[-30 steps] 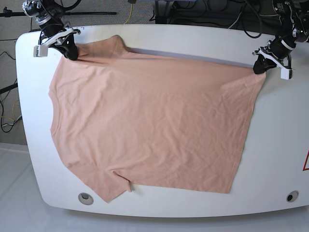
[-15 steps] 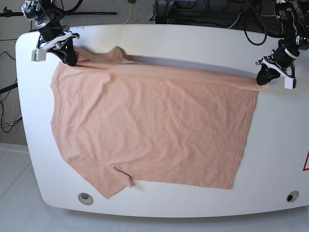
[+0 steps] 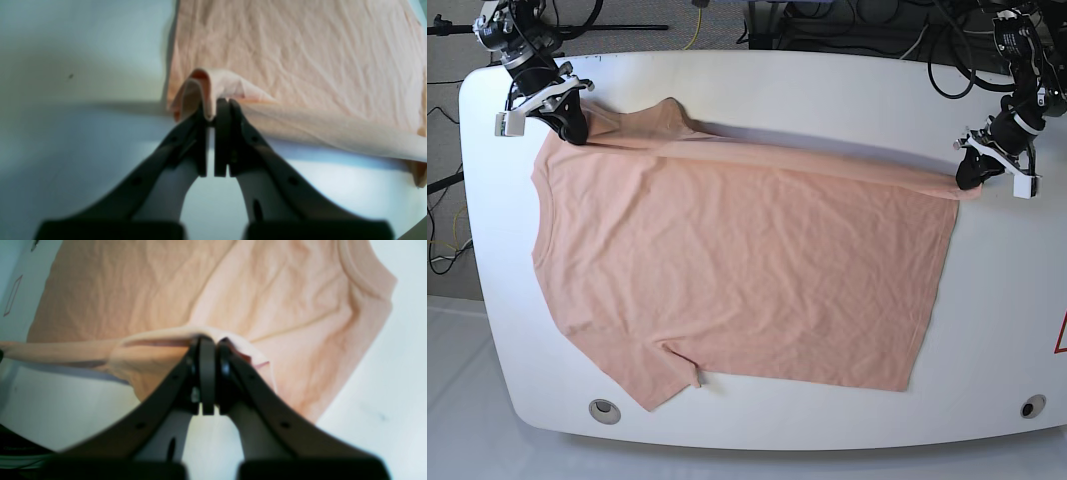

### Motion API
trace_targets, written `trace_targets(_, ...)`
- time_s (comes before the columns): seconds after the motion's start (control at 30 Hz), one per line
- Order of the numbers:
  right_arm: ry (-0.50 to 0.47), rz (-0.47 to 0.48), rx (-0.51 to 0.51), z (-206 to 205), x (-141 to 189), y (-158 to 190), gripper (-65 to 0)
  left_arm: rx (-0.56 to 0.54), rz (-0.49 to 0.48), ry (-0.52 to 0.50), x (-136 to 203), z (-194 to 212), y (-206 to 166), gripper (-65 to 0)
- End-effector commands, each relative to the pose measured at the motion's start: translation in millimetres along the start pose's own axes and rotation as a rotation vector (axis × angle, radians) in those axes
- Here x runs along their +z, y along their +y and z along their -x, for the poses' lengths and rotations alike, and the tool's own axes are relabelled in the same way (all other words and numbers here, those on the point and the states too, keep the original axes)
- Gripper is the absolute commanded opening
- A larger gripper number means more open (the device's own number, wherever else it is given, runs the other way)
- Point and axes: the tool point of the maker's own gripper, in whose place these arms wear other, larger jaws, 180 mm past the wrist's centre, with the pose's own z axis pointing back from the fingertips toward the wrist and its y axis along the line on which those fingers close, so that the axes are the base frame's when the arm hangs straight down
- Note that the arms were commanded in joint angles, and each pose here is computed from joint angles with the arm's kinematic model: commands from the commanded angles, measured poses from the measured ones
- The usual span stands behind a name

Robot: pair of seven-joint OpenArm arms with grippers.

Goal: Fold the T-shirt properly
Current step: 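Lift the shoulder edge with both grippers and pull it toward the hem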

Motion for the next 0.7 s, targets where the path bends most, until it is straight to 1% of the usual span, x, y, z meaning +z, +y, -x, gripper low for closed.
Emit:
trace_targets(0.0, -0.057, -0.011, 0.026, -19, 0, 2, -65.0, -0.014, 0.012, -0.049, 1, -17, -2, -65.0)
trace_targets(0.47, -0.085, -0.035, 0.037, -35, -13, 6, -65.0, -0.027, 0.021, -0.089, 0, -32, -5, -65.0)
trace_targets(0.67, -0.077, -0.032, 0.049, -38, -32, 1, -65.0, -0.01, 0.031, -0.113, -10, -43, -7, -65.0)
